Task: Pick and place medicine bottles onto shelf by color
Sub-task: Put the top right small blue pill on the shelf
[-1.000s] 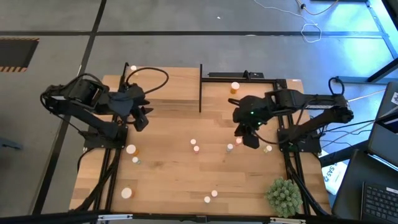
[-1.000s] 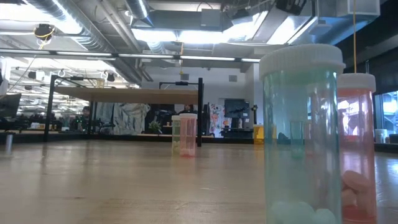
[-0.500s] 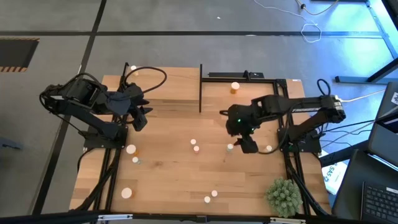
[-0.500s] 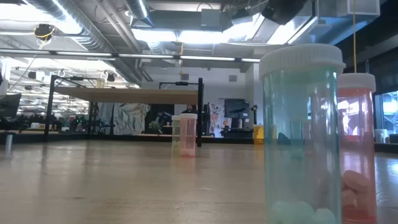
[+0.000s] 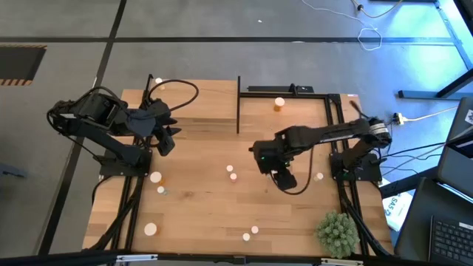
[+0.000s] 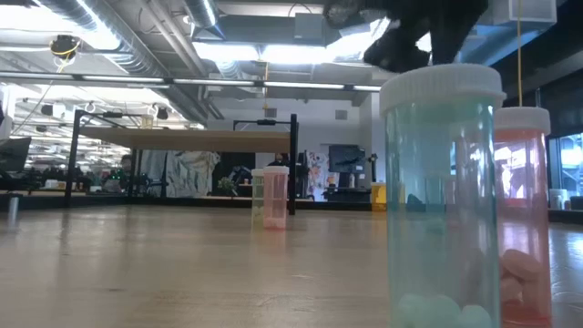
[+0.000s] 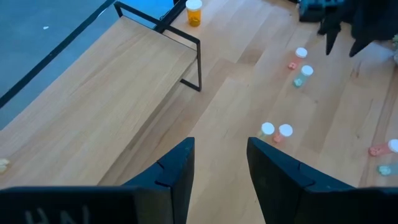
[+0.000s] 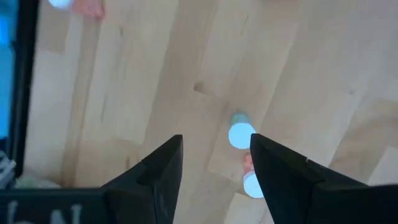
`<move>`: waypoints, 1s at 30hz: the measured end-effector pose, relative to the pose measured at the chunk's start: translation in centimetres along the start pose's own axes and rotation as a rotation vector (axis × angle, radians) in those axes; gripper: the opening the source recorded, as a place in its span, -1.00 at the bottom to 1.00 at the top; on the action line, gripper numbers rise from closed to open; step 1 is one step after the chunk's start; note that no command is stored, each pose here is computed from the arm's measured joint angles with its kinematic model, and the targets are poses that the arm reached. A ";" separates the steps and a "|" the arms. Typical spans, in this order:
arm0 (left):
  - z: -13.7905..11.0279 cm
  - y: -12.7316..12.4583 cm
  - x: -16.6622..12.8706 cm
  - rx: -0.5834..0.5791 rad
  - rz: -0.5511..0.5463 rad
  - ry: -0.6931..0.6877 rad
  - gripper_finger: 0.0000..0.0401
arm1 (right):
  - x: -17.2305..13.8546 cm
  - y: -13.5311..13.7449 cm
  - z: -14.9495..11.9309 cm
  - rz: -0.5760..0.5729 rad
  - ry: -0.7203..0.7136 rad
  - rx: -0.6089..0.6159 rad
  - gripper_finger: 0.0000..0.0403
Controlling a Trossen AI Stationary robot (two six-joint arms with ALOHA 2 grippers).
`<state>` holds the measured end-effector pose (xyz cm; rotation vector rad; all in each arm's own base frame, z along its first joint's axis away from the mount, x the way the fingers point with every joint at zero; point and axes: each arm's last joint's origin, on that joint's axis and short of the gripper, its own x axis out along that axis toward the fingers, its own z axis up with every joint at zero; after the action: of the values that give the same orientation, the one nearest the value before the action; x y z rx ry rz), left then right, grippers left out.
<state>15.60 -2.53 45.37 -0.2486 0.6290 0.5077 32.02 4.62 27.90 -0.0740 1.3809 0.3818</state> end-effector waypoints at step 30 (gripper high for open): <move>0.0 -0.1 0.0 0.016 -0.004 -0.004 -0.30 | 6.4 -2.4 -1.3 -0.064 0.097 -0.028 -0.06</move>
<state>15.67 -2.56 45.39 -0.2334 0.6280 0.4988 32.39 3.41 21.04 -0.1614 1.4650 0.3476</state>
